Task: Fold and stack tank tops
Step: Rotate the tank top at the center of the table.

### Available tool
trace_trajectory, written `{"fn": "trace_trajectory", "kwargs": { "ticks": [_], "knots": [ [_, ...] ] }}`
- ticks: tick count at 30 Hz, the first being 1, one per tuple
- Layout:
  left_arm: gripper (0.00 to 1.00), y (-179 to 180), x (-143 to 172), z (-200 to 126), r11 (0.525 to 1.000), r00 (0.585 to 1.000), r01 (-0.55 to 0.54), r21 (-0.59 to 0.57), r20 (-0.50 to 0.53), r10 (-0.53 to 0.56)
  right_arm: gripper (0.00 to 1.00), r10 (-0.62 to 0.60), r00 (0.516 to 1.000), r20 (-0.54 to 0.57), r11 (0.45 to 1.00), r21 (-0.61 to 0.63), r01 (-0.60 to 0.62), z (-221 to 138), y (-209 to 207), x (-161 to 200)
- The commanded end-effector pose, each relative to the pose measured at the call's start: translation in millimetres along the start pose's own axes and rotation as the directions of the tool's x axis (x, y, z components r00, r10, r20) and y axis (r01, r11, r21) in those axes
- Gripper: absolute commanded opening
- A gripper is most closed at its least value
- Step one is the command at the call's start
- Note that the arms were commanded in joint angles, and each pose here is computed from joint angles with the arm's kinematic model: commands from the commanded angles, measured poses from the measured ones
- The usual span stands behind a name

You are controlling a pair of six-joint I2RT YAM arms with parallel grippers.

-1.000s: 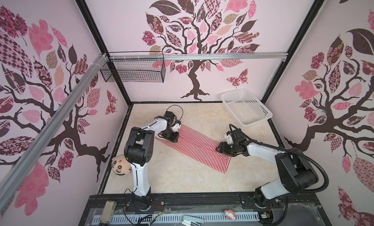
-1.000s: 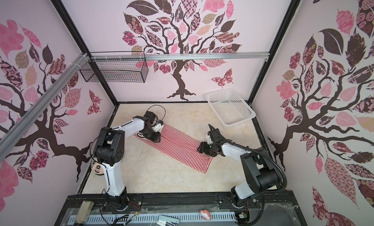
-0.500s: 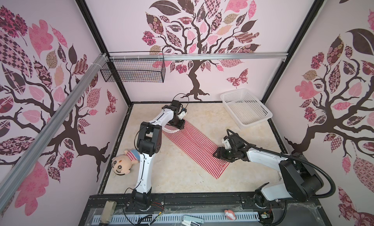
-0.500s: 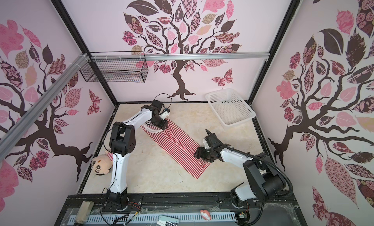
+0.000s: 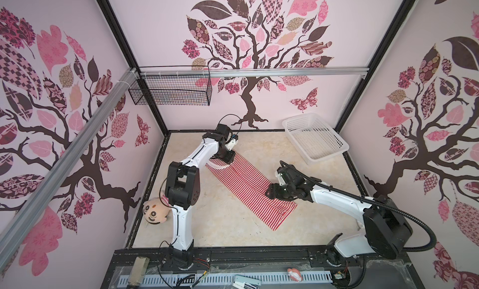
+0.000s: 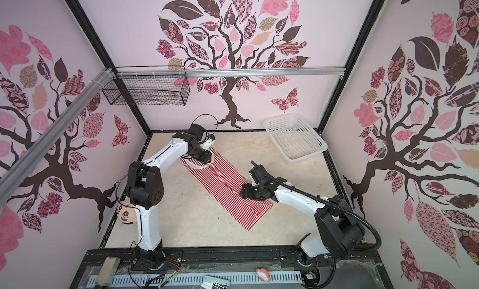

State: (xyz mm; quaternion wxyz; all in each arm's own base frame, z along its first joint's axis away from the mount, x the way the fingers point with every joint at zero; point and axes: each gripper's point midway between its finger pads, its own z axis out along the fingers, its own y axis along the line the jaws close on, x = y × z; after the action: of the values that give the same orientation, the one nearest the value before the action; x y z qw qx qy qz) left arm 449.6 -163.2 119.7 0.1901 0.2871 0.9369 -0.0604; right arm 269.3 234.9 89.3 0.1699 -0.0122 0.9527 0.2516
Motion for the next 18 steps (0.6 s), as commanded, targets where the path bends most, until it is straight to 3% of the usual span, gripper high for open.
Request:
{"fn": "trace_trajectory", "kwargs": {
  "ticks": [1, 9, 18],
  "knots": [
    [0.49, -21.3, 17.0, -2.7, 0.996, 1.0, 0.012, 0.084, -0.026, -0.01, 0.71, -0.03, 1.0, -0.002, 0.997, 0.071, 0.03, -3.3, -19.2, -14.4],
    [0.49, -48.4, 81.3, 14.5, 0.989, 0.995, 0.041, 0.145, -0.093, -0.028, 0.72, -0.002, 0.999, -0.043, 0.999, 0.034, 0.003, 5.6, -35.7, -23.4],
    [0.48, -58.4, 96.8, 33.3, 0.982, 0.991, 0.058, 0.178, -0.131, -0.035, 0.72, 0.059, 0.994, -0.095, 0.998, -0.02, -0.061, 22.0, -40.1, 0.6]
  ]
}}
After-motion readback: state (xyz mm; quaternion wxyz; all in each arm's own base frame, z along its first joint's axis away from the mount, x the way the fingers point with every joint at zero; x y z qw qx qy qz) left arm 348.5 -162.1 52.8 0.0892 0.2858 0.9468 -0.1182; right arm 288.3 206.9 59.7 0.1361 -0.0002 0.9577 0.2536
